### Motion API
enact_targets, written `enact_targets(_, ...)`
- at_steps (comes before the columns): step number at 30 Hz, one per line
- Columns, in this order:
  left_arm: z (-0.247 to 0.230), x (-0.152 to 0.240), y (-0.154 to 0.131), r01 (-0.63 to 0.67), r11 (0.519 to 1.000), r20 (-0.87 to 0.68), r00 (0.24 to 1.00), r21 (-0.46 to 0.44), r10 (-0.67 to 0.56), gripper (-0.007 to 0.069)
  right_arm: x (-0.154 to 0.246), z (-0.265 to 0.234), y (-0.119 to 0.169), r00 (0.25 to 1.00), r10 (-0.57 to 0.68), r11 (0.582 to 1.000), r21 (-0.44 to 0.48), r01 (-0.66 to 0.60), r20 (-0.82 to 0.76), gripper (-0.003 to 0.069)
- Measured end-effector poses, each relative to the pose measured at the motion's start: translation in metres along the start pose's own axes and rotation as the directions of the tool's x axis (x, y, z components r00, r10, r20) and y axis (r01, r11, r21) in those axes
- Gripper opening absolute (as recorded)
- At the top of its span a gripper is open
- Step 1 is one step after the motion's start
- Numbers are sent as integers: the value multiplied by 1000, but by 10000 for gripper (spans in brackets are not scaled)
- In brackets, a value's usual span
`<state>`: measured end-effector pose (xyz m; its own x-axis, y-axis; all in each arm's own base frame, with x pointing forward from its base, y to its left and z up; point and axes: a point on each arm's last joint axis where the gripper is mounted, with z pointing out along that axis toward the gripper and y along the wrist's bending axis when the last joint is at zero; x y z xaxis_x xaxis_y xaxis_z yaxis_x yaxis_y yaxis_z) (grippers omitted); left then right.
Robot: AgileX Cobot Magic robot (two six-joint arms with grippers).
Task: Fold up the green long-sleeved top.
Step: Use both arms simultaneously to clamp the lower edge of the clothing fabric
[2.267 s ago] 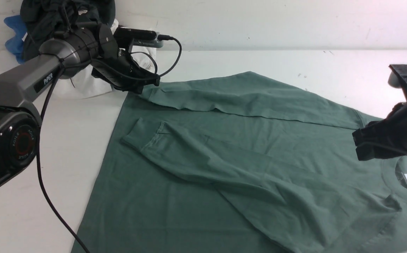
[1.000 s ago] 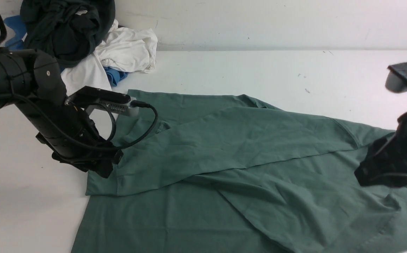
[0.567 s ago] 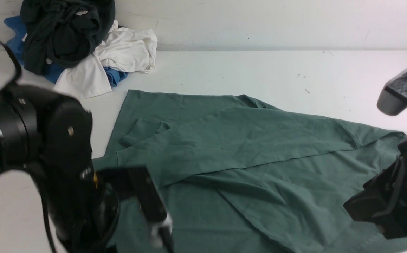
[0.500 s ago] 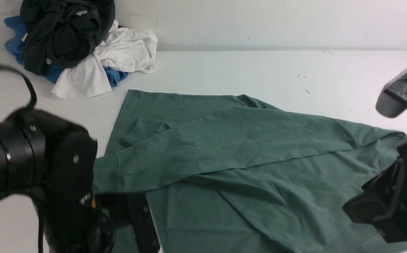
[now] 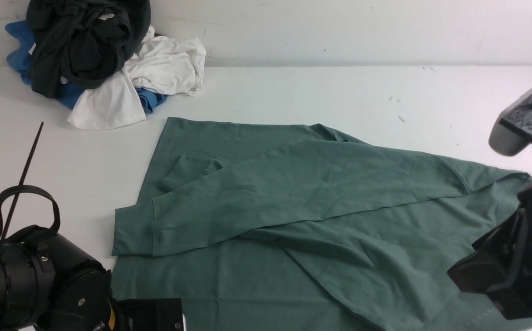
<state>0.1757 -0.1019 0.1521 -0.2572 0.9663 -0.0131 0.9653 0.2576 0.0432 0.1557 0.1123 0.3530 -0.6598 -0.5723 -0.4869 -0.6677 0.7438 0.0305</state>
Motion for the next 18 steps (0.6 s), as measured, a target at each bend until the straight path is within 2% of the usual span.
enact_targets(7, 0, 0, -1, 9, 1000, 0, 1000, 10, -9, 182, 0, 0, 0, 1000, -13, 1000, 0, 13, 0, 323)
enact_targets(10, 4, -1, -2, 20, 999, -10, 1000, 33, -19, 127, 0, 0, 0, 1000, -17, 1000, 0, 17, 0, 323)
enact_targets(15, 4, -2, -1, 34, 999, -12, 999, 40, -34, 132, 0, 0, 0, 1000, -19, 1000, 0, 19, 0, 323)
enact_targets(18, 3, -2, -3, 53, 997, -15, 999, 59, -53, 210, 0, 0, 0, 1000, -19, 1000, 0, 19, 0, 323)
